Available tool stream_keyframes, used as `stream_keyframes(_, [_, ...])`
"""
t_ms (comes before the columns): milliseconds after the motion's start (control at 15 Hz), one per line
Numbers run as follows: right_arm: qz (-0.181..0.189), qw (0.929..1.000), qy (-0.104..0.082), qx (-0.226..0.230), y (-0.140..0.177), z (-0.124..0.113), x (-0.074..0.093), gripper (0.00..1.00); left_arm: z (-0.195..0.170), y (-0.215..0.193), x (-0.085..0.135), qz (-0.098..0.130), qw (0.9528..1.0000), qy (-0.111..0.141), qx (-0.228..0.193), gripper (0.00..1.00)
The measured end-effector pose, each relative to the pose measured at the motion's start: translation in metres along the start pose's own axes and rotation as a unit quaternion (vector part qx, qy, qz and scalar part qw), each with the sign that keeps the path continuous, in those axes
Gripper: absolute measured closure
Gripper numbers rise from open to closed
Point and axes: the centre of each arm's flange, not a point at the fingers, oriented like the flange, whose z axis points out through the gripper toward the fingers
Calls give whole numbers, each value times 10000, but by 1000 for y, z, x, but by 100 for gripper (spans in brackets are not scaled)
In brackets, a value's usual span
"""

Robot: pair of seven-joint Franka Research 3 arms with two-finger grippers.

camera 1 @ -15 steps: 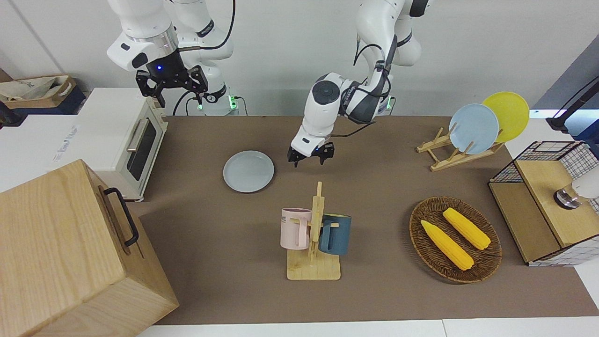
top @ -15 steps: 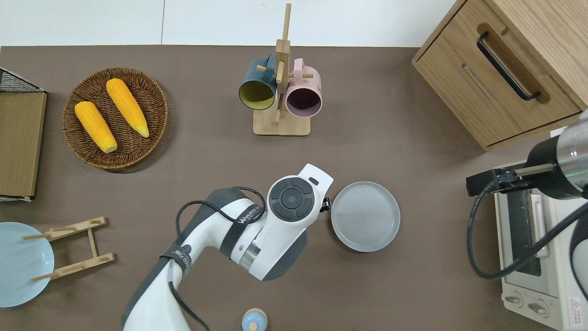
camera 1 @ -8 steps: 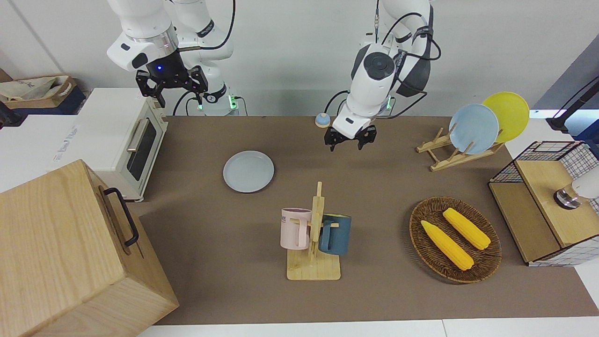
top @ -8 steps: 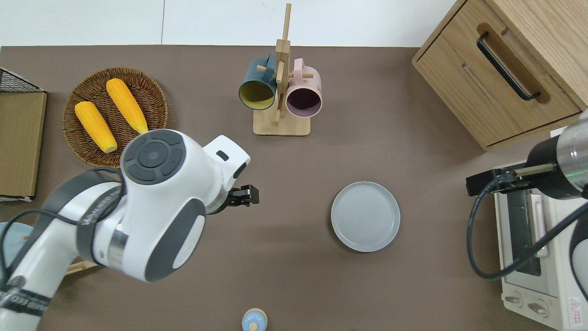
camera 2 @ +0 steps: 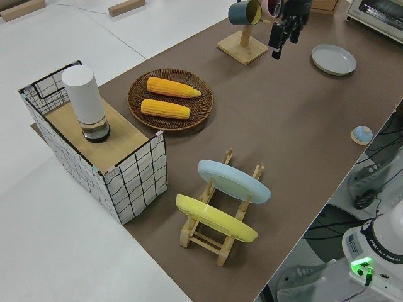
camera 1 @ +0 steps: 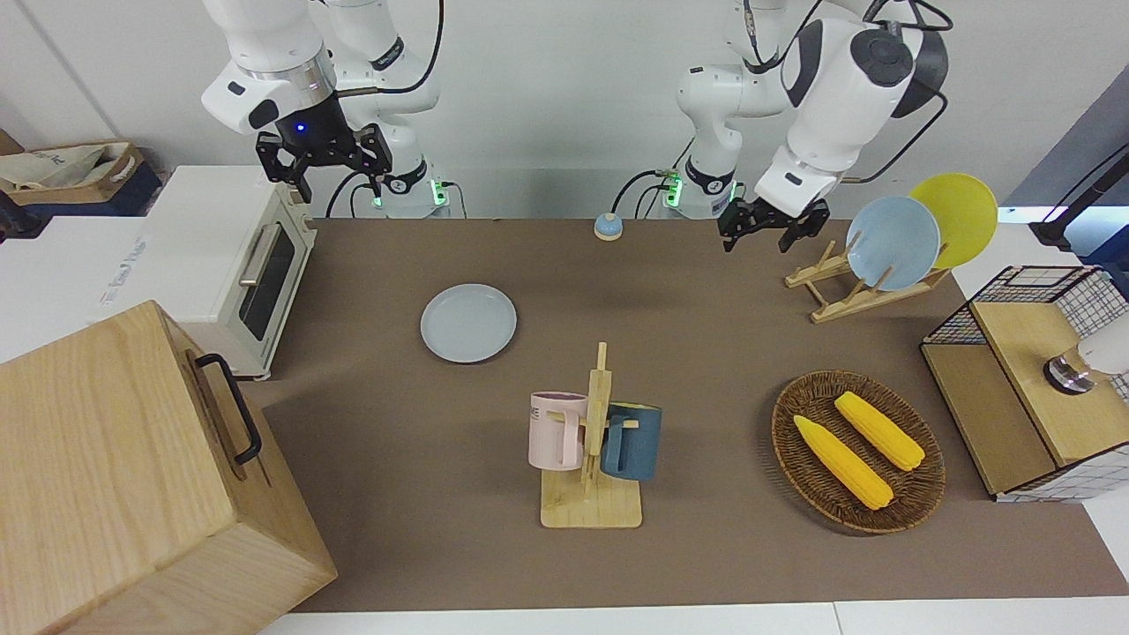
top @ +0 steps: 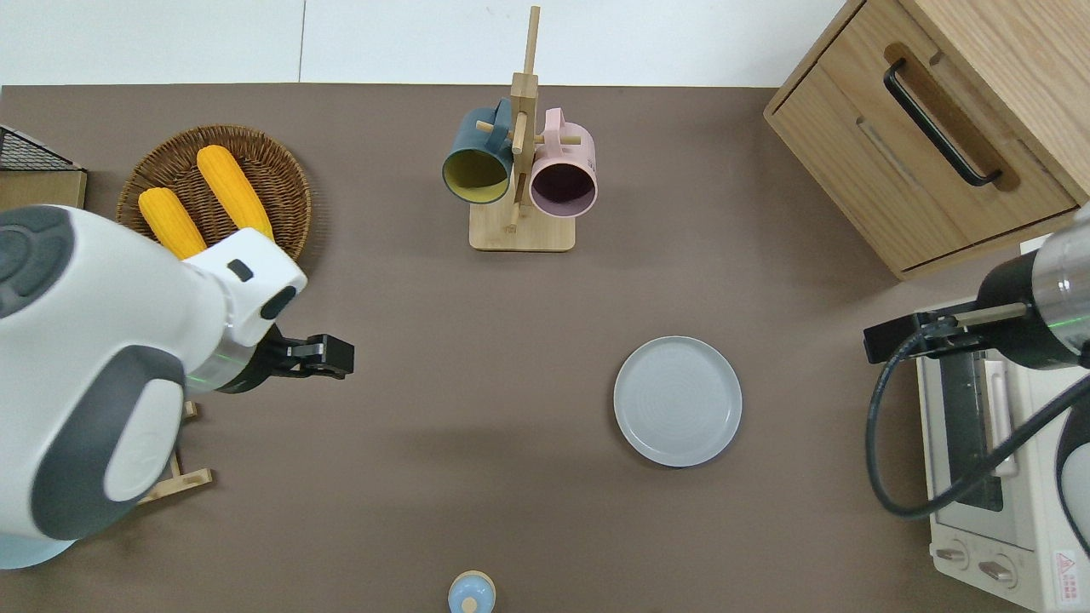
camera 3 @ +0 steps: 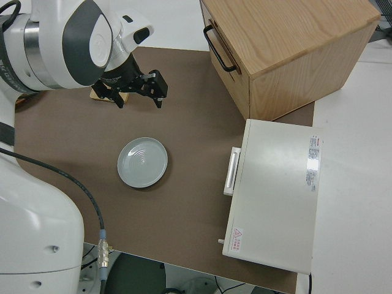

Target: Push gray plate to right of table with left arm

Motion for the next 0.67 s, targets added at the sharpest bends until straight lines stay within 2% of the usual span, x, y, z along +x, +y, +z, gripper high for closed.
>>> stream_keyframes(267, [0,10000,0,0,0,0,0,1,-45,-47,-3,134,9998,56,154,0])
stream_keyframes(400, [0,10000,0,0,0,0,0,1,-50,-56,-3,230,9995,97,212,0])
stream_keyframes(667, [0,10000,0,0,0,0,0,1,-56,-82,-2,271,9993,140,205,0])
